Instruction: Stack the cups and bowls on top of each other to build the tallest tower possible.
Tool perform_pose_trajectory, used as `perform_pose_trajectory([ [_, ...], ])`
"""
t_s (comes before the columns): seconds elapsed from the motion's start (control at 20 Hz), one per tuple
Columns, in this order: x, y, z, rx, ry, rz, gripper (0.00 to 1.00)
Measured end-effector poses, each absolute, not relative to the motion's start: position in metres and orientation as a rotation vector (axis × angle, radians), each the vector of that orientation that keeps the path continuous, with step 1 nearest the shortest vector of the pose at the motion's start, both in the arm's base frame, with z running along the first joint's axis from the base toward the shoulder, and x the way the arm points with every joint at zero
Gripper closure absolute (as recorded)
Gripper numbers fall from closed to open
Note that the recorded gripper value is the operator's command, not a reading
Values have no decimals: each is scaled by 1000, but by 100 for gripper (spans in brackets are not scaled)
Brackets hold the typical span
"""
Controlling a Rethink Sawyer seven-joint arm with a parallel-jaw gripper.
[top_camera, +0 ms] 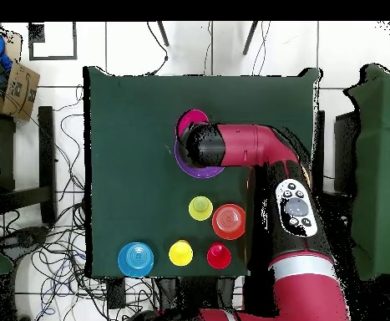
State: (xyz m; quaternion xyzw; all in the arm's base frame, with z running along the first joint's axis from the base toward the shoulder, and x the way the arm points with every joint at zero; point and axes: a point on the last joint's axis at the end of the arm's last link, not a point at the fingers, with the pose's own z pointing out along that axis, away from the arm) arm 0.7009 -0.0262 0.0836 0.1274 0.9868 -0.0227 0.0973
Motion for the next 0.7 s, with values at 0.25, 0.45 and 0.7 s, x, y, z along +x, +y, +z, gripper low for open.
perform_pose_trajectory([
  [0.25,695,-27,80,361,2932,-79,100],
  [0.45,688,-26,76,350,2946,-84,100],
  [0.7,676,-23,71,341,2972,-84,100],
])
